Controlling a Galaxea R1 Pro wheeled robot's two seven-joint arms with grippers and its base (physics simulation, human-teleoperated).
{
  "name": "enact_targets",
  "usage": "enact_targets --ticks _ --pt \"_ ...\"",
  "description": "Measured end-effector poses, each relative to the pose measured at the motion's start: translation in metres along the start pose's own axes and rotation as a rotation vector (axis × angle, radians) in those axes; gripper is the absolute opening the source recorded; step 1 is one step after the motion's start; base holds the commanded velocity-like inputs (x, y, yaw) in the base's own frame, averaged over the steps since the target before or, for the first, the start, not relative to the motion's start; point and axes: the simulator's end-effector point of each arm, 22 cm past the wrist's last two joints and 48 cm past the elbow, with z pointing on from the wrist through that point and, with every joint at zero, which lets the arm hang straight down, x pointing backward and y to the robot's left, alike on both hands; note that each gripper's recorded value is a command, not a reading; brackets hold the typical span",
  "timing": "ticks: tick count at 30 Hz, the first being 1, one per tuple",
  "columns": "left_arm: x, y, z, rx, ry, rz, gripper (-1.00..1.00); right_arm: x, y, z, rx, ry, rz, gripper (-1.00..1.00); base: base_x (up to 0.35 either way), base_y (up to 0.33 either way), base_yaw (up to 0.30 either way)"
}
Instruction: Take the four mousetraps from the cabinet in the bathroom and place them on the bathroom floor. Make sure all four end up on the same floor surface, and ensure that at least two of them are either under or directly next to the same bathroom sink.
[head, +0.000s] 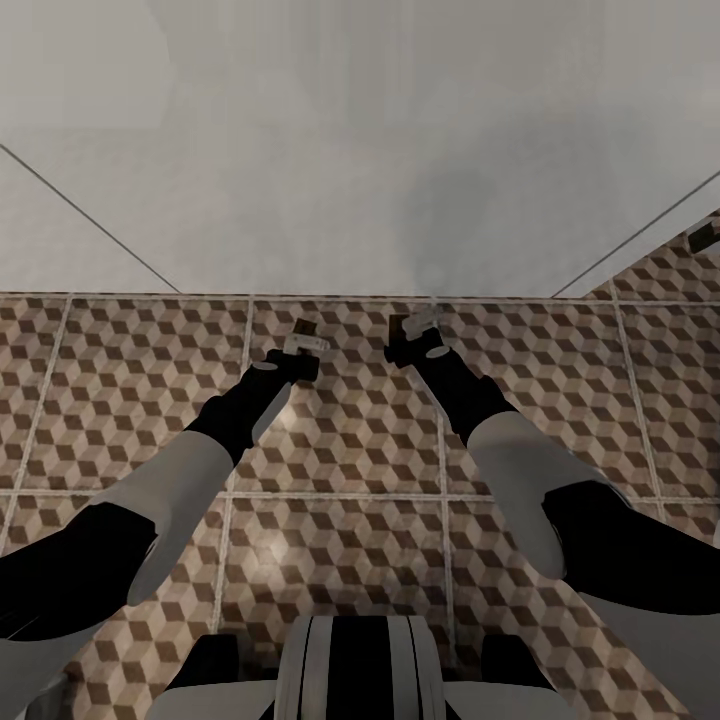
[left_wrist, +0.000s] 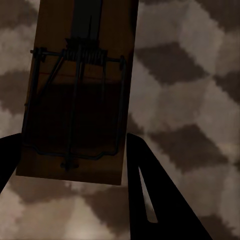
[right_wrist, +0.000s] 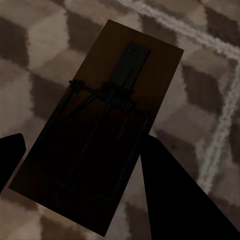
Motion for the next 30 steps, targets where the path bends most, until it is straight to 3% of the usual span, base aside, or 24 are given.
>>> enact_targets --ticks 30 --pt "0.0024 0.0006 0.0004 -0.001 0.004 0.002 -1.00 0.0000 0.0000 0.0000 0.000 0.000 0.000 -1.00 0.032 0.000 0.000"
